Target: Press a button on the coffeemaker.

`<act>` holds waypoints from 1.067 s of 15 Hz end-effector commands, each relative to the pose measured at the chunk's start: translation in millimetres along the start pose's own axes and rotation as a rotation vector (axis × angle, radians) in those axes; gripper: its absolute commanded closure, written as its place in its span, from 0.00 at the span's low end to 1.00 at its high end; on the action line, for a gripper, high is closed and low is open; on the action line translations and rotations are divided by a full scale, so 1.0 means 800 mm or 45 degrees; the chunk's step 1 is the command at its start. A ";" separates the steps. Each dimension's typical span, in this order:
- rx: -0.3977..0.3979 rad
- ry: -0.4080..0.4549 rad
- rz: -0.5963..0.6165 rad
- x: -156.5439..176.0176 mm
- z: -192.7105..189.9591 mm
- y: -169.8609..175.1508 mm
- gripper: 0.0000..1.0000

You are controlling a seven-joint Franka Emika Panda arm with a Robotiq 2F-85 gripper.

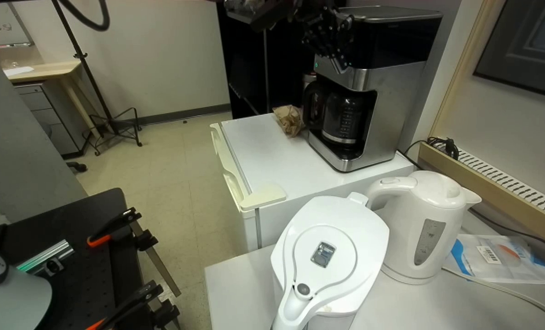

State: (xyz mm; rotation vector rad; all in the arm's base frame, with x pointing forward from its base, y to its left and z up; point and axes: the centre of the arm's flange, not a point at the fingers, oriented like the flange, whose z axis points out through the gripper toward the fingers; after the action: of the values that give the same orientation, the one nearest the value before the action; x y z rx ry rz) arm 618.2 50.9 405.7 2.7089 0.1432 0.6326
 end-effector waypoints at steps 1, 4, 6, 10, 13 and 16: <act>-0.012 0.027 0.012 0.019 0.015 -0.008 0.97; -0.015 0.024 0.006 0.023 0.022 -0.010 0.97; -0.019 0.037 0.003 0.024 0.020 -0.009 0.97; -0.016 0.042 -0.013 0.014 0.008 -0.008 0.97; -0.021 0.020 -0.085 -0.012 -0.017 -0.013 0.98; -0.041 0.049 -0.173 -0.039 -0.047 -0.016 0.98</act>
State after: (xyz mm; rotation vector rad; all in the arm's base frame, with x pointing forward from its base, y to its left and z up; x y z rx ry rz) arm 612.4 64.3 405.2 2.6768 0.2287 0.6274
